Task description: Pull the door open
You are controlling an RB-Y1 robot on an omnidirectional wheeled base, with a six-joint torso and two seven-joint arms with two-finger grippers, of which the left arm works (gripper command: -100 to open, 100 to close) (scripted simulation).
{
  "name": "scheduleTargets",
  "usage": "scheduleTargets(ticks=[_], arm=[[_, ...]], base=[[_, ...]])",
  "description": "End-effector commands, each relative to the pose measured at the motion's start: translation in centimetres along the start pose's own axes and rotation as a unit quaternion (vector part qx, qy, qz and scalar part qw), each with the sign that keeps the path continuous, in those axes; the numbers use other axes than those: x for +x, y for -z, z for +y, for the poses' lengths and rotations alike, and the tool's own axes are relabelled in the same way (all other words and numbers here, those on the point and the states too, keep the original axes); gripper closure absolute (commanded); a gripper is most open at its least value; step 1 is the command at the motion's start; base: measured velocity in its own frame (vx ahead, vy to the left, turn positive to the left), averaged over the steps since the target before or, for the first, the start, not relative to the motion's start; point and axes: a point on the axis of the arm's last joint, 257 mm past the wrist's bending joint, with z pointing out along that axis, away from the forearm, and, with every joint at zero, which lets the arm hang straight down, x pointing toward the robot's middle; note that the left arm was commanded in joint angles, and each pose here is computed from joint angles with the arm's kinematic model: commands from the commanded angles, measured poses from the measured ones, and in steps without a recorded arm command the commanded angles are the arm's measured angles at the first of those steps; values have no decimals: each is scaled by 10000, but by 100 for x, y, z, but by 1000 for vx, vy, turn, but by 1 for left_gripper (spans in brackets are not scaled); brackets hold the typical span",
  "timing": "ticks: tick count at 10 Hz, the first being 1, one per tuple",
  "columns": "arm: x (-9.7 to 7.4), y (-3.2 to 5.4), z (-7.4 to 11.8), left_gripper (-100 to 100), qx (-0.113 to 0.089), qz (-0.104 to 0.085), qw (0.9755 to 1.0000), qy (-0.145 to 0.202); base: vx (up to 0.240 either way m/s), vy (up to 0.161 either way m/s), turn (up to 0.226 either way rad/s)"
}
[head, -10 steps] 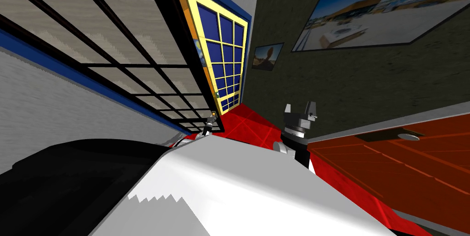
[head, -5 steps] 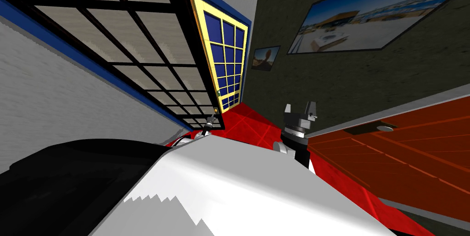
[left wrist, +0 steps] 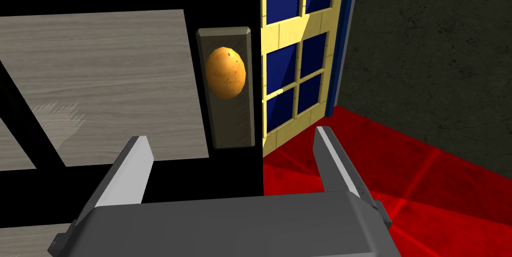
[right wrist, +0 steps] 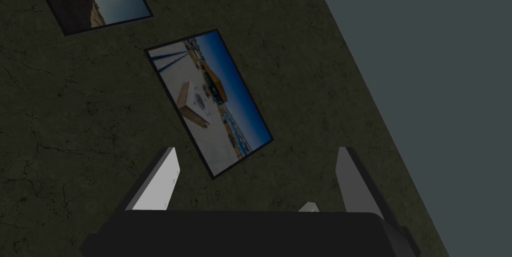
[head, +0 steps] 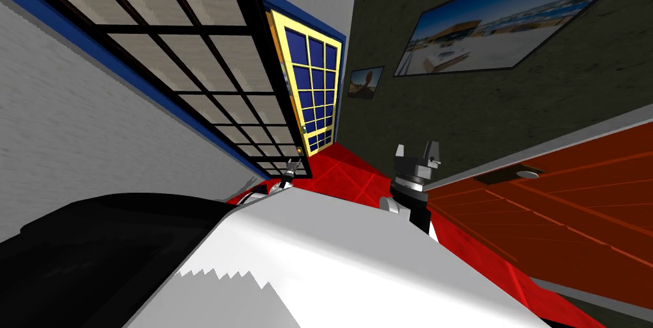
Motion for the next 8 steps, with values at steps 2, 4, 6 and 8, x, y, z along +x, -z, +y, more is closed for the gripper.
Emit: scheduleTargets(ticks=[2, 4, 6, 8], arm=[[3, -10, 15, -100, 34, 15, 10000, -11], [3, -15, 30, -100, 69, 25, 10000, -19], [2, -19, 44, -100, 101, 34, 9999, -25], [4, -20, 41, 100, 93, 33, 9999, -21]], base=[[184, 54, -24], [218, 111, -39], [217, 67, -32], [35, 9, 3]])
